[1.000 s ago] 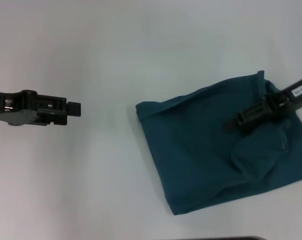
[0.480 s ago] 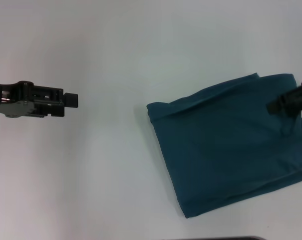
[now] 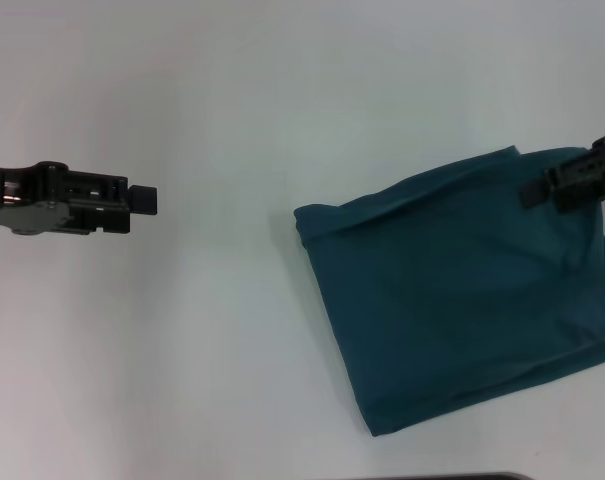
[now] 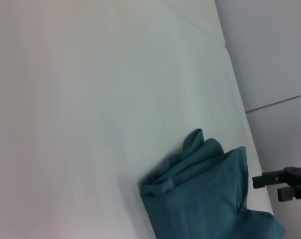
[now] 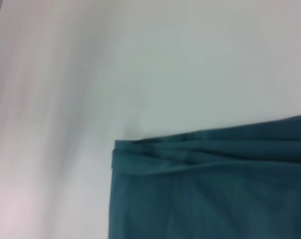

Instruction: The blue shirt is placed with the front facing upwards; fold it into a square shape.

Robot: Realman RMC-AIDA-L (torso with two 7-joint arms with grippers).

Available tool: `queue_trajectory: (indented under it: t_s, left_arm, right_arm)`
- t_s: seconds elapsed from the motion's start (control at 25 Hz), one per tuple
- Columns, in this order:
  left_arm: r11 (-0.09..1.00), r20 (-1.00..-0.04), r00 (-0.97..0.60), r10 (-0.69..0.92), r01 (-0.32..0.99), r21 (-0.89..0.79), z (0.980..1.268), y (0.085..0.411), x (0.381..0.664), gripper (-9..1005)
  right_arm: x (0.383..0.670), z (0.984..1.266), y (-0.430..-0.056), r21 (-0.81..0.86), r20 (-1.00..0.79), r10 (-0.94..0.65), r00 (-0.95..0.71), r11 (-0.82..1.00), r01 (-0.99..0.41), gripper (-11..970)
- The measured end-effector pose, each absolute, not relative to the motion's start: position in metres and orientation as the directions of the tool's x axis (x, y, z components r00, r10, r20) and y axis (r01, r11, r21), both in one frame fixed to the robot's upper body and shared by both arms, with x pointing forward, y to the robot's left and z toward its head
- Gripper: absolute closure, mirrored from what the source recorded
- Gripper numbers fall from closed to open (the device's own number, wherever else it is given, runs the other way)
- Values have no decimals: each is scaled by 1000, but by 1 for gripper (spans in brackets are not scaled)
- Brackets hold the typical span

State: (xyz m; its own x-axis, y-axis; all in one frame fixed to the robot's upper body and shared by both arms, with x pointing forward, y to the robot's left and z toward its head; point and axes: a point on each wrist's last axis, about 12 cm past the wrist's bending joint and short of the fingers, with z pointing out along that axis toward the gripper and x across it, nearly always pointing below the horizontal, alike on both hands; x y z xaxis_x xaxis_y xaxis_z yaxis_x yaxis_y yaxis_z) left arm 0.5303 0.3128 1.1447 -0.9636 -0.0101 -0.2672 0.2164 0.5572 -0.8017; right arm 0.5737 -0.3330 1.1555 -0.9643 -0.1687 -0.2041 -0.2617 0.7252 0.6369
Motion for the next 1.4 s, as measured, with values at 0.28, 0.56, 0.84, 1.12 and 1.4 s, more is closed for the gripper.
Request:
queue_trajectory:
  t_s: [0.28, 0.56, 0.84, 1.12, 1.4]
  left_arm:
    - [554, -271, -963, -6, 222, -802, 1146, 311, 532, 321]
    - [553, -271, -963, -7, 222, -803, 1146, 310, 532, 321]
    - [552, -272, -962, -8, 223, -804, 1146, 308, 534, 321]
    - [552, -271, -963, -10, 220, -804, 1146, 307, 534, 321]
    - [551, -270, -963, -3, 223, -804, 1145, 305, 534, 322]
  right_arm:
    - [576, 1168, -355, 542, -199, -132, -971, 811, -221, 167]
    - [579, 1163, -361, 486, -193, -103, -976, 854, -186, 184]
    - [582, 1153, -350, 486, -217, -97, -971, 852, -194, 201]
    - [584, 1148, -343, 472, -229, -109, -967, 857, -208, 218]
    - [587, 1145, -340, 472, -244, -94, -965, 858, -203, 234]
